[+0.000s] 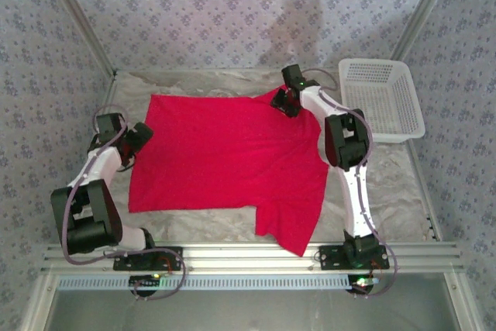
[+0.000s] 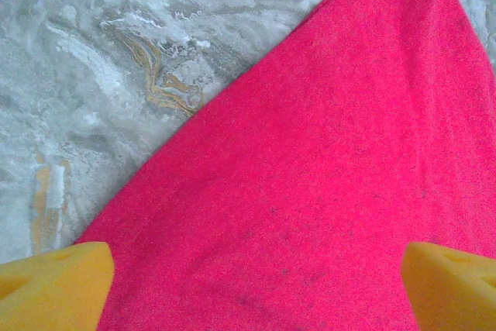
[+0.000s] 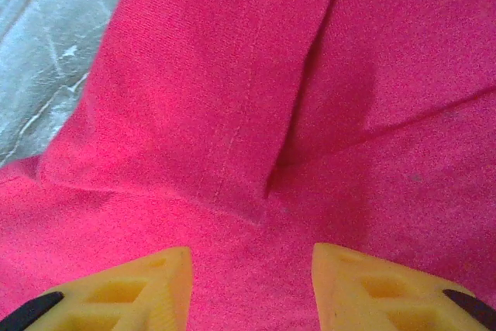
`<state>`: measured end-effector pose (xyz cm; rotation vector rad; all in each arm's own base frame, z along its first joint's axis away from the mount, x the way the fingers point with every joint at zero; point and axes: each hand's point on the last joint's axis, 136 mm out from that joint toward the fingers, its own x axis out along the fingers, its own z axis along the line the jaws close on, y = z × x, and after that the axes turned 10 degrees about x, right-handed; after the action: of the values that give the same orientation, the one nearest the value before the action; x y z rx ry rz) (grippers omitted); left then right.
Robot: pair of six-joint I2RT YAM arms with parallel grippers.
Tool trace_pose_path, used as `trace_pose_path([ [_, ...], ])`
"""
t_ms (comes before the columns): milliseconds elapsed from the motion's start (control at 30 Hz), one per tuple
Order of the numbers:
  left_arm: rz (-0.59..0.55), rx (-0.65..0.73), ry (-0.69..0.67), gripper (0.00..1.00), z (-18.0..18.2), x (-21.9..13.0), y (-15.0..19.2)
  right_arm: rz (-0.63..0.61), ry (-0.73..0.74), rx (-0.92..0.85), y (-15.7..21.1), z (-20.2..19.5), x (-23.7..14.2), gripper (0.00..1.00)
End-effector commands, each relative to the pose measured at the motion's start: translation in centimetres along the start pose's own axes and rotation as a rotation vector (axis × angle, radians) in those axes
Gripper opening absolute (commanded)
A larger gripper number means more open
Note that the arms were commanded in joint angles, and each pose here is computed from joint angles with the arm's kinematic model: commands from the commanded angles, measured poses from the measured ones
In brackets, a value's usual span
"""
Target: Fold the inside-out t-shirt
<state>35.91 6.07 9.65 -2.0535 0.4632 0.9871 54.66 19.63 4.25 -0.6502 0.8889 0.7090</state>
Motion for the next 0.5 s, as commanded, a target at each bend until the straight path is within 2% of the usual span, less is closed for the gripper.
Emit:
trace_pose_path([
  [0, -0.003, -0.021, 0.061, 0.88, -1.4, 0.5, -0.6, -0.005, -0.011, 0.032, -0.7, 1.0, -0.1, 0.43],
  [133, 0.031, -0.017, 0.079, 0.80, -2.2, 1.3, -0.2, -0.007, -0.014, 0.046, -0.9, 1.1, 0.5, 0.28],
  [467, 0.050, 0.005, 0.082, 0.77, -2.9, 1.4, 0.3, -0.022, 0.011, 0.062, -2.0, 0.4, 1.0, 0.27],
])
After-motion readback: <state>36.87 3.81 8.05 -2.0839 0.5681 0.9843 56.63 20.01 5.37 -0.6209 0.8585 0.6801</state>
